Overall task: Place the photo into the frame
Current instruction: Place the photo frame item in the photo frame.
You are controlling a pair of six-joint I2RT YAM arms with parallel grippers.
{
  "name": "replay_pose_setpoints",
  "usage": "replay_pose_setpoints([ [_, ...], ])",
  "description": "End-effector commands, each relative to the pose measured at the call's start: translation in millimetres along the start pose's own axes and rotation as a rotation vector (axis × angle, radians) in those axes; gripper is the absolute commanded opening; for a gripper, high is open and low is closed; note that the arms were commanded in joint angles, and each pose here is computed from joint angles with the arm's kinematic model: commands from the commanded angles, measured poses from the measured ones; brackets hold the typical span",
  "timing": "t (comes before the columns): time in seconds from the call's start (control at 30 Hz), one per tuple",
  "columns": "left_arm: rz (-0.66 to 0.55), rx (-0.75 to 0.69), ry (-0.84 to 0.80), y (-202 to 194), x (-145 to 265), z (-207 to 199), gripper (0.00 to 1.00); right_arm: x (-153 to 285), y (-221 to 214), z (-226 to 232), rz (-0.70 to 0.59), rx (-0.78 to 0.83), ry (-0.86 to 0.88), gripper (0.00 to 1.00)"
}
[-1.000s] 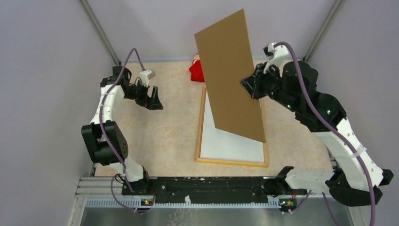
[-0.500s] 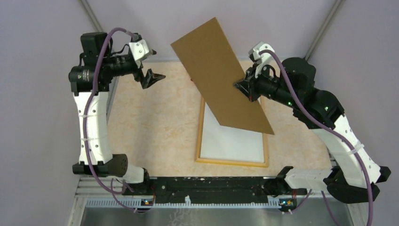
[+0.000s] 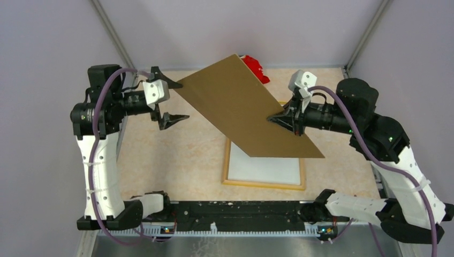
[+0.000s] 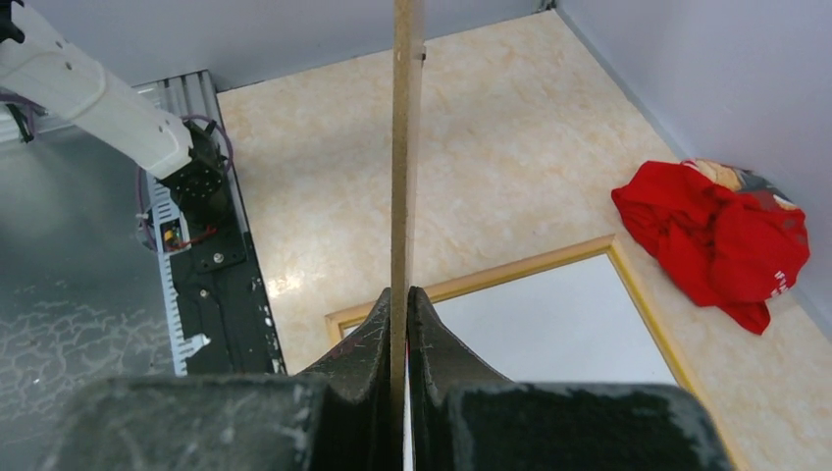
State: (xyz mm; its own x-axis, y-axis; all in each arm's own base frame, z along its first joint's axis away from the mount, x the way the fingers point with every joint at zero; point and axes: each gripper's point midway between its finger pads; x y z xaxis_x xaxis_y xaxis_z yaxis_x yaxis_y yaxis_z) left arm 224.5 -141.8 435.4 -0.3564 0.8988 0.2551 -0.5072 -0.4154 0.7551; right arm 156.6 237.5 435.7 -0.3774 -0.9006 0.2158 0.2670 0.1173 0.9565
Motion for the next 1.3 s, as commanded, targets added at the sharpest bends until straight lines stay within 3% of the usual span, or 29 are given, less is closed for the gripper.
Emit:
replay_pose_setpoints([
  [0.0, -0.032, -0.081, 0.009, 18.6, 6.0, -3.5, 0.98, 20.8, 29.0, 26.3, -0.118, 0.121, 0.104, 0.0],
  [0.37, -0.083, -0.115, 0.046, 53.7, 19.1, -14.1, 0.98, 19.2, 20.8, 23.2, -0.09, 0.115, 0.094, 0.0],
  [0.6, 0.002, -0.092, 0.052, 26.4, 16.3, -14.0, 0.98, 18.3, 18.1, 27.4, -0.06, 0.122, 0.124, 0.0],
  [0.87, 0.017, -0.085, 0.069, 17.8, 14.1, -11.4, 0.98, 17.1, 16.1, 30.2, -0.058, 0.133, 0.147, 0.0],
  [1.1, 0.036, -0.013, -0.057, -1.8, 5.9, -37.5, 0.98, 15.4, 23.1, 34.6, -0.079, 0.144, 0.174, 0.0],
  [1.17, 0.021, -0.024, -0.064, 1.9, 5.0, -39.4, 0.93, 14.5, 25.8, 36.4, -0.085, 0.146, 0.185, 0.0],
  [1.27, -0.002, -0.037, -0.061, 11.3, 6.5, -39.8, 0.77, 11.3, 28.1, 36.0, -0.086, 0.147, 0.188, 0.0],
])
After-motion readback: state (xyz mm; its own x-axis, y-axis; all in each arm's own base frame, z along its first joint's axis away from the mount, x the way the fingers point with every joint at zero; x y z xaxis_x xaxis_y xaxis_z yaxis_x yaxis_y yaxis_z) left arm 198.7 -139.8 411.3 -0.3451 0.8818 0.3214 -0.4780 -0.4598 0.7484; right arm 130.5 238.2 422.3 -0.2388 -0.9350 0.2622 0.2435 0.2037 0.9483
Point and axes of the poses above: each gripper's point midway between its finger pads, its own x axis back along the fingers, its own z axis along the line the jaws close on, y = z × x, and after that the axes turned 15 degrees about -x, right-handed
